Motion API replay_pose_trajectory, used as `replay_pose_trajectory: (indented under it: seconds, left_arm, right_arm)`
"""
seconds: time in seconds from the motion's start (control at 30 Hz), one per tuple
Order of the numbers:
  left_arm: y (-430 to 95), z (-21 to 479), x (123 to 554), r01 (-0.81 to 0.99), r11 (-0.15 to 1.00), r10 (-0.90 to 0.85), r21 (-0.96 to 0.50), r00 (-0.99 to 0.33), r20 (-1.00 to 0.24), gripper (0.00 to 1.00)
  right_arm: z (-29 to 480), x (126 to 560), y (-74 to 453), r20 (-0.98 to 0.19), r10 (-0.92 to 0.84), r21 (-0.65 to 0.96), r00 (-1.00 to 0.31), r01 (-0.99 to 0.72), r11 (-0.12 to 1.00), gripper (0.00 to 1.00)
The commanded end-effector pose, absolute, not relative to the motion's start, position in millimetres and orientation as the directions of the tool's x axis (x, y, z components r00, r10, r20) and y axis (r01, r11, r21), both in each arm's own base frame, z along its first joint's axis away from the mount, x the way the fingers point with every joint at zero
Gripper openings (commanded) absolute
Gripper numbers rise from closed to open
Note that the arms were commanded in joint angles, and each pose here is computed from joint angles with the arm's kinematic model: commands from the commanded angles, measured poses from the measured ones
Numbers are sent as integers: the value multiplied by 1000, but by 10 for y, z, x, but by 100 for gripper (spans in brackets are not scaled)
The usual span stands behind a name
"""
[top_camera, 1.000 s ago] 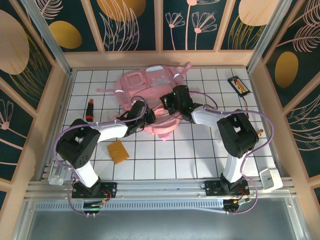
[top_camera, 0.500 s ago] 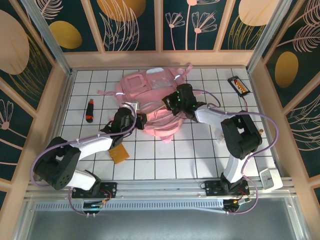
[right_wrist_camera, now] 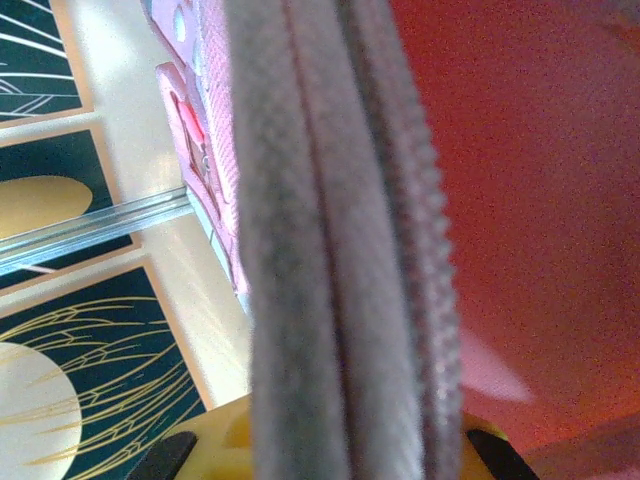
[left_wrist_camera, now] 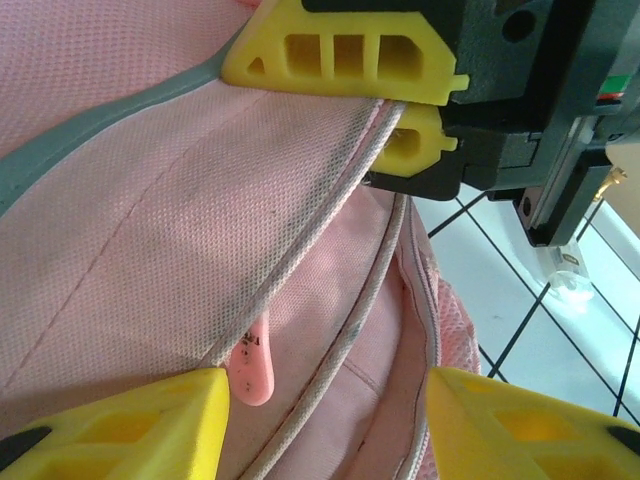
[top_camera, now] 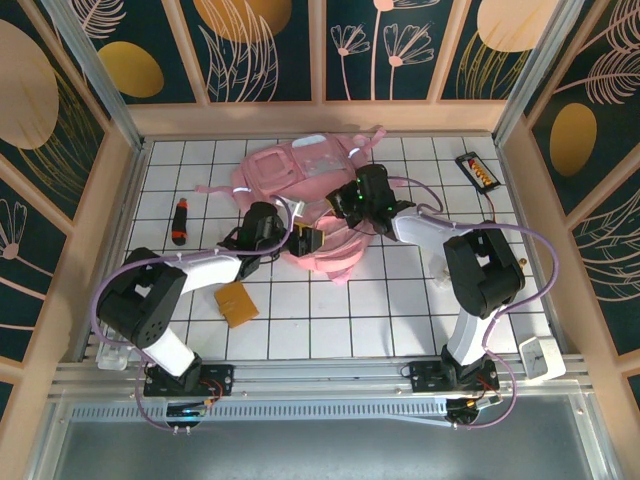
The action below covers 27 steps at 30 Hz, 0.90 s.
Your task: Pack the student bag
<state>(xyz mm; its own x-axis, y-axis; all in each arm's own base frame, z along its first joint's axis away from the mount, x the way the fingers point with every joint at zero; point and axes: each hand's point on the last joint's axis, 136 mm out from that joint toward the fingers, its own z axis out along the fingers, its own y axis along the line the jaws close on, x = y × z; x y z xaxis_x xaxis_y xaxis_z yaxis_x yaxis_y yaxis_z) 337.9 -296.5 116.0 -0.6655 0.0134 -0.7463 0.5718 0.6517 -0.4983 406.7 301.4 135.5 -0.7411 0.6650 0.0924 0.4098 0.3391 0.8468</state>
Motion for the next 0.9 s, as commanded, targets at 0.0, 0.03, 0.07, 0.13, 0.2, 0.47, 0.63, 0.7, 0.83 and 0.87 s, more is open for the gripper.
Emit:
replay_pose_trajectory:
  seconds: [0.0, 0.03, 0.07, 0.13, 0.2, 0.47, 0.63, 0.7, 0.83, 0.87]
  left_arm:
    - [-2984, 1121, 3544, 534, 691, 12, -487, -682, -731, 52]
    - [-2999, 1104, 3544, 532, 690, 16, -491, -690, -724, 49]
    - [-3019, 1116, 3534, 536, 686, 18, -492, -689, -724, 47]
    - [-3073, 1178, 3466, 554, 686, 25, -473, -667, -745, 48]
    - [-3096, 1179, 3404, 550, 695, 28, -464, -665, -746, 48]
    - [-2936, 981, 3523, 355, 803, -84, -479, -728, -680, 46]
    - [-2800, 914, 3698, 240, 875, -121, -421, -733, -669, 51]
    - [-2790, 796, 3760, 203, 894, -119, -399, -752, -649, 50]
    - [-2602, 542, 3793, 90, 939, -146, -333, -772, -619, 38]
    - [-2550, 532, 3808, 66, 945, -157, -320, -767, -622, 37]
  right_arm:
    - [1691, 3974, 3243, 125, 584, 885, -802, 356, 299, 0]
    - [1687, 3974, 3238, 132, 588, 883, -798, 365, 296, 0]
    - [1683, 3972, 3237, 140, 591, 880, -794, 373, 293, 0]
    - [1666, 3984, 3228, 157, 602, 873, -783, 395, 286, 0]
    - [1685, 4003, 3232, 161, 610, 873, -776, 400, 278, 0]
    - [1786, 4016, 3309, 158, 615, 878, -772, 395, 270, 0]
    - [1834, 3981, 3349, 160, 608, 883, -778, 388, 264, 0]
    - [1851, 3968, 3360, 162, 606, 885, -779, 387, 260, 0]
    - [1916, 3944, 3366, 163, 605, 890, -780, 380, 251, 0]
    - [1936, 3942, 3356, 158, 607, 892, -779, 377, 251, 0]
